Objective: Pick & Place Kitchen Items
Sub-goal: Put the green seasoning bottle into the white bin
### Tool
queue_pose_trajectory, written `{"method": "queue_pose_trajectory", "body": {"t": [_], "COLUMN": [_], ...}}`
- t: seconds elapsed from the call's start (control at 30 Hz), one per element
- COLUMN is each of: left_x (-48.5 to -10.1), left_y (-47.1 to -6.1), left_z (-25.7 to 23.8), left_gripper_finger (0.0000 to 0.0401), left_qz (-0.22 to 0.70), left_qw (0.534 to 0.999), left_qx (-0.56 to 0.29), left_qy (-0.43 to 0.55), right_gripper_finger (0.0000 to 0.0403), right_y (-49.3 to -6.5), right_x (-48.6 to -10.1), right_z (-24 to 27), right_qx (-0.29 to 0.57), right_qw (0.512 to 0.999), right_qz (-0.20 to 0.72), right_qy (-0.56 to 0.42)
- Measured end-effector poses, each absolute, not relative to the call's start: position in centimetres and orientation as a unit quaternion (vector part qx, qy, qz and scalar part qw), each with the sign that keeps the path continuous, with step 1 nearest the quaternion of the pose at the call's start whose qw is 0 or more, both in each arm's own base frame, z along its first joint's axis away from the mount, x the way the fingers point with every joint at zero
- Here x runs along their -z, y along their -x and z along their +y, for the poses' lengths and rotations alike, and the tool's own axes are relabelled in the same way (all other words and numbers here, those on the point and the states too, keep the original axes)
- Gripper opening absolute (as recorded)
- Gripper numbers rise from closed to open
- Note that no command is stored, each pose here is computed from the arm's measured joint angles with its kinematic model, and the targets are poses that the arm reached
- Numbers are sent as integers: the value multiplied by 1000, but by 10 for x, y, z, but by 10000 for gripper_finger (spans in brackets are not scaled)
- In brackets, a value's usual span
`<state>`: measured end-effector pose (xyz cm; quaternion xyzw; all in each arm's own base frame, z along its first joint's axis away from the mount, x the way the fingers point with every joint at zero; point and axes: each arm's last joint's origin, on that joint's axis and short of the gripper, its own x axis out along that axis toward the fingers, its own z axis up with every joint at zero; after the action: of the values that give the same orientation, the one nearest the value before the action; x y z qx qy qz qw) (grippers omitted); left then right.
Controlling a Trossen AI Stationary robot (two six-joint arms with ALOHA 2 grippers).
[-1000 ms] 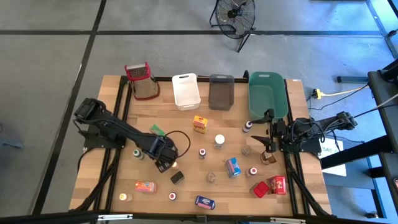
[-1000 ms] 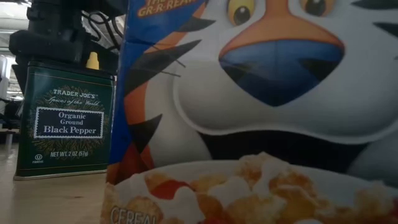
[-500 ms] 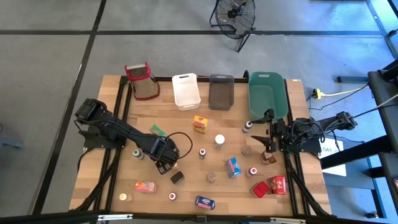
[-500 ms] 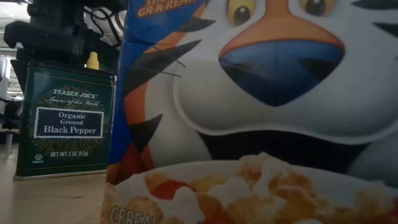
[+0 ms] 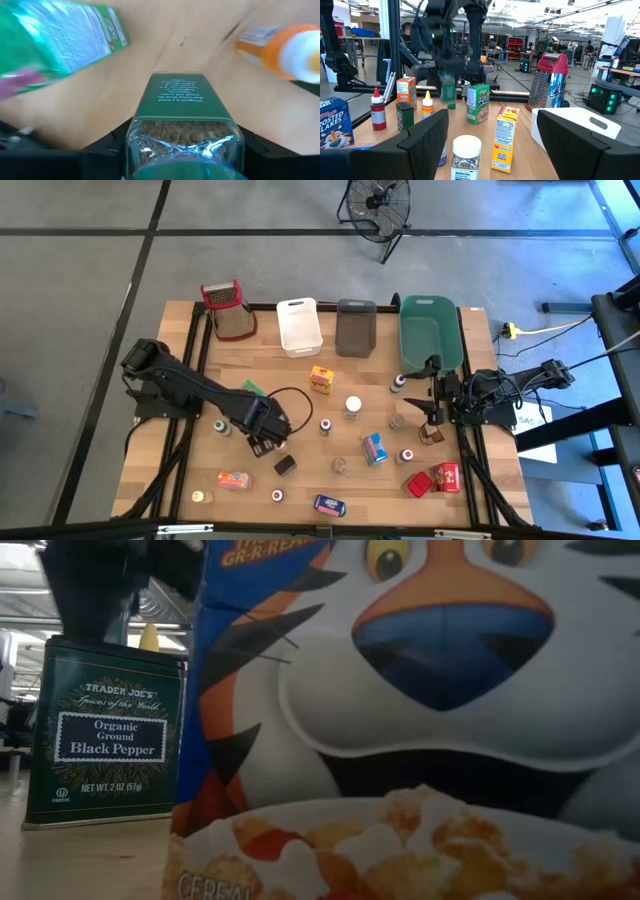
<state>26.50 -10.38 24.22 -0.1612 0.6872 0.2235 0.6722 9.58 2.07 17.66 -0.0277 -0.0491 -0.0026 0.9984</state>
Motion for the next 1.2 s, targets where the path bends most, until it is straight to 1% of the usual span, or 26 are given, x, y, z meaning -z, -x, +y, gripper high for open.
{"method": "queue_pose_trajectory", "body": {"t": [0.17,0.33,0.53,0.63,0.73,0.9,1.1,1.2], "left_x": [-279,-307,-329,-338,-341,-341,-333,-327], "left_y": [-269,-270,-281,-285,-290,-295,-302,-307], "left_z": [-99,-82,-47,-22,7,60,125,156], "left_gripper_finger": [197,197,197,197,200,197,200,200], "left_qz": [674,671,659,650,638,611,574,581], "left_qw": [692,693,710,714,721,747,778,775], "left_qx": [-227,-242,-227,-234,-240,-232,-219,-220], "left_qy": [127,108,103,114,123,125,130,115], "right_gripper_finger": [308,308,307,307,307,307,307,307], "right_y": [-96,-96,-96,-96,-96,-96,-96,-96], "right_x": [-177,-177,-177,-177,-176,-174,-174,-175], "right_z": [21,21,21,21,21,21,21,21], "right_qx": [2,2,0,0,0,0,1,7], "right_qw": [998,998,999,999,999,999,999,999], "right_qz": [-49,-49,-49,-49,-48,-37,-38,-38], "right_qy": [28,27,18,18,19,22,18,31]}}
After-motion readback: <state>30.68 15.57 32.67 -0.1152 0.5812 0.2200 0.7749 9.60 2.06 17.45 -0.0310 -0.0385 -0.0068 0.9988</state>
